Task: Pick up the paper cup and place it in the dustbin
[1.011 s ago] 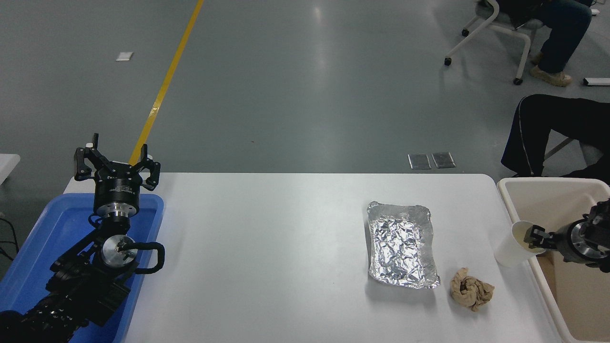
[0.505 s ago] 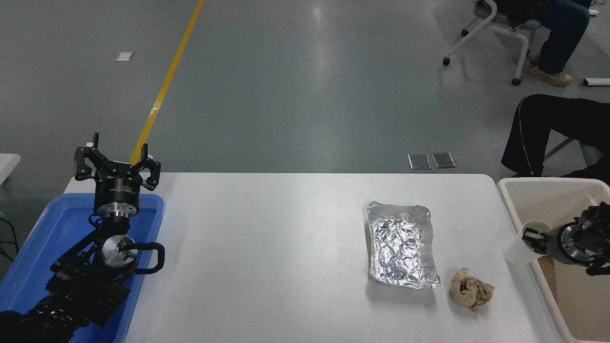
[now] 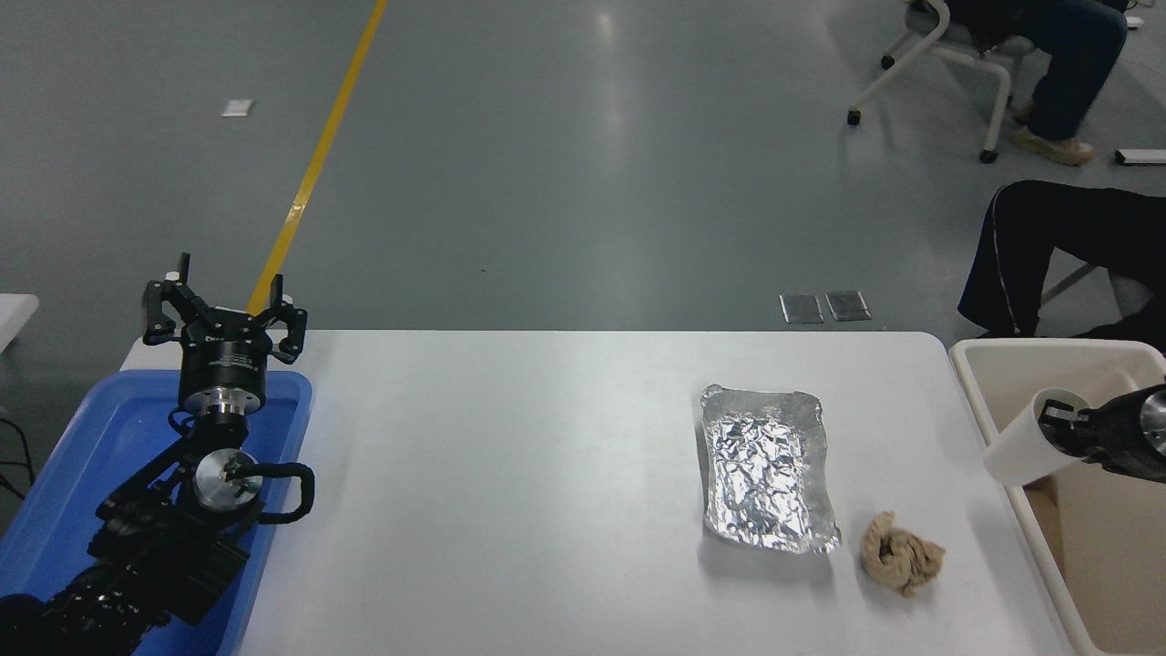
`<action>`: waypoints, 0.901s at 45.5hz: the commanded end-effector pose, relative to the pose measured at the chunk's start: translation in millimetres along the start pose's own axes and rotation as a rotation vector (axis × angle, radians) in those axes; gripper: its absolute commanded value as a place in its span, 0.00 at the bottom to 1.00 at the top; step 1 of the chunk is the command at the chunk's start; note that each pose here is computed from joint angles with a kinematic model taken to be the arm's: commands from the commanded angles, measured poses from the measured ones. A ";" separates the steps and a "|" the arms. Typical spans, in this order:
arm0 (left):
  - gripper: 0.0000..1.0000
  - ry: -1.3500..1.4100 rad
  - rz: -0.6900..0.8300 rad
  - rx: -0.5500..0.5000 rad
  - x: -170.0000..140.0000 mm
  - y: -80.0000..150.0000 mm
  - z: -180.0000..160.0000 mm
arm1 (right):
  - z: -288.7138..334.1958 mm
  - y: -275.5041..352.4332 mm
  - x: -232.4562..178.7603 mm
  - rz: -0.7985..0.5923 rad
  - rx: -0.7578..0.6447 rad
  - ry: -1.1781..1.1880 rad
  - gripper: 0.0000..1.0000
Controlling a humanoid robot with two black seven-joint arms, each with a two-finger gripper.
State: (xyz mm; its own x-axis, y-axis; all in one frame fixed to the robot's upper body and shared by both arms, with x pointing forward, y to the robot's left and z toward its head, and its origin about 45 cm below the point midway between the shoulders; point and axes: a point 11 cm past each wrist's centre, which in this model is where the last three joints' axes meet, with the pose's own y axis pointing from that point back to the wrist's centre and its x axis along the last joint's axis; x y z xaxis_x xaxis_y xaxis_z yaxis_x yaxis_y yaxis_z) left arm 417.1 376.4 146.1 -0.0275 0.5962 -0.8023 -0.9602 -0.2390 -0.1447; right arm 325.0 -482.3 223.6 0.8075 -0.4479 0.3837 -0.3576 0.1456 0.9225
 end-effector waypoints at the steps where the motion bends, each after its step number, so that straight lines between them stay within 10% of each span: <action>1: 0.99 -0.001 0.001 0.001 0.2 0.1 -0.1 | -20.9 79.1 10.6 -0.001 0.063 0.063 0.00; 25: 0.99 -0.001 0.001 -0.001 0.2 0.1 0.1 | -77.5 238.4 46.7 0.024 0.227 0.220 0.00; 41: 0.99 0.000 0.001 -0.001 0.2 0.0 0.1 | -68.8 228.5 45.7 0.002 0.195 0.219 0.00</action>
State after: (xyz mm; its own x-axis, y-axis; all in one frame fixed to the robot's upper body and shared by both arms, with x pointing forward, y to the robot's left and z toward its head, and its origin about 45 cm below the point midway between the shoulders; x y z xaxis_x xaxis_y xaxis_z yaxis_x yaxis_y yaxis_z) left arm 417.0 376.5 145.9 -0.0281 0.5963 -0.8023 -0.9602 -0.2392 -0.1442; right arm 316.8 -402.5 457.7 0.8673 -0.2478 0.4317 -0.4563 -0.0490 0.8885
